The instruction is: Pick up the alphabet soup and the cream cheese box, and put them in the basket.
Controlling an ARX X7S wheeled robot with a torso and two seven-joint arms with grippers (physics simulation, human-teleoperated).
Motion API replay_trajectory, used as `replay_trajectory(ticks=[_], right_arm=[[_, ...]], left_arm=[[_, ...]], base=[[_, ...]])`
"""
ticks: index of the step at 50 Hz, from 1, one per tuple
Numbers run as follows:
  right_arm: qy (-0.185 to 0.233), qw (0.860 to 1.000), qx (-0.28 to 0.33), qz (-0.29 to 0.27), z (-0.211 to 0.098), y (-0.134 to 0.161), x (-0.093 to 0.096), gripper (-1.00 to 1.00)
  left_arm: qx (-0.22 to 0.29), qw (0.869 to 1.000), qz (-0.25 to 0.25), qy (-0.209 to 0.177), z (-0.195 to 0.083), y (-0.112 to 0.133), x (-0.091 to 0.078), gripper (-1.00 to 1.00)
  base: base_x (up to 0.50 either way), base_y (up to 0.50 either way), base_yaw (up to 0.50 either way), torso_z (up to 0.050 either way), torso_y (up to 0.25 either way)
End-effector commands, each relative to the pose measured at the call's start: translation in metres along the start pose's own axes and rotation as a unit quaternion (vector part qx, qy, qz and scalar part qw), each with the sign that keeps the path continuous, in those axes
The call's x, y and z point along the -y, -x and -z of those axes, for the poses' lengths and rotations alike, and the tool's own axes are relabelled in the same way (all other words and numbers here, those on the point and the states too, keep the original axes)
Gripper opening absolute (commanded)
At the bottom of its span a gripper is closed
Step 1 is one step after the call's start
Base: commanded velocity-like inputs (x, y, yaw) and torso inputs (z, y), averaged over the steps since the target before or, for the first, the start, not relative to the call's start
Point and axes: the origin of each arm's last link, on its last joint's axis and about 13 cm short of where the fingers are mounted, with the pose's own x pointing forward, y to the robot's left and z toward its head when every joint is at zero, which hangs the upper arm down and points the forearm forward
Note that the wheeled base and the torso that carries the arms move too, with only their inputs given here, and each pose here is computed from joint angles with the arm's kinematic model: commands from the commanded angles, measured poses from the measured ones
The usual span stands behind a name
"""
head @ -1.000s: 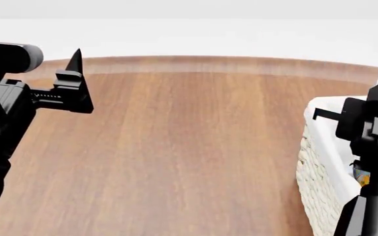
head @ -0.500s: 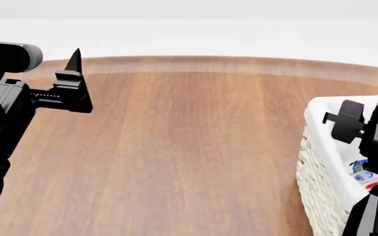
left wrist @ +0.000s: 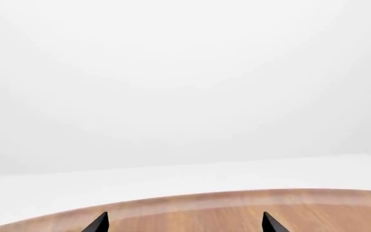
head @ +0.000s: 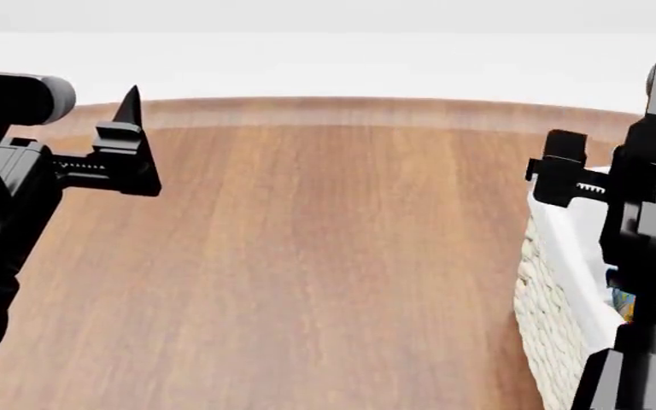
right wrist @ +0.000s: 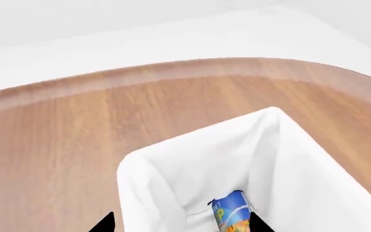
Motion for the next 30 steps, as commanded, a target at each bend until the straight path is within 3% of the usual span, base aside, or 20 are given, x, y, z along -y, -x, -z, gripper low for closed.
replay_trajectory(ticks=[1,6,7,14,17,20,30], right_arm=[[0.080,0.982,0.110,-0.134,-0.015,0.040,-0.042,1.00],[0.104,0.966,0.166,-0.167,-0.007,0.056,-0.053,1.00],[0.092,0.961,0.178,-0.190,-0.002,0.059,-0.055,1.00],[0.205,0.927,0.270,-0.161,0.035,0.060,-0.066,1.00],[0.196,0.926,0.273,-0.171,0.039,0.061,-0.066,1.00],[0.221,0.916,0.294,-0.162,0.044,0.066,-0.068,1.00],[0.235,0.909,0.309,-0.152,0.051,0.067,-0.069,1.00]], left_arm=[[0.002,1.000,-0.014,0.004,0.000,-0.001,0.001,1.00],[0.006,1.000,-0.022,0.009,0.000,-0.001,0.001,1.00],[0.009,1.000,-0.027,0.011,0.000,0.000,0.001,1.00],[0.034,0.998,-0.042,0.011,0.000,0.002,0.004,1.00],[0.044,0.998,-0.047,0.010,-0.001,0.003,0.004,1.00],[0.055,0.997,-0.050,0.011,-0.001,0.005,0.005,1.00],[0.073,0.996,-0.052,0.008,-0.001,0.008,0.007,1.00]], base=[[0.00,0.00,0.00,0.000,0.000],[0.00,0.00,0.00,0.000,0.000],[0.00,0.00,0.00,0.000,0.000],[0.00,0.00,0.00,0.000,0.000],[0.00,0.00,0.00,0.000,0.000],[0.00,0.00,0.00,0.000,0.000],[0.00,0.00,0.00,0.000,0.000]])
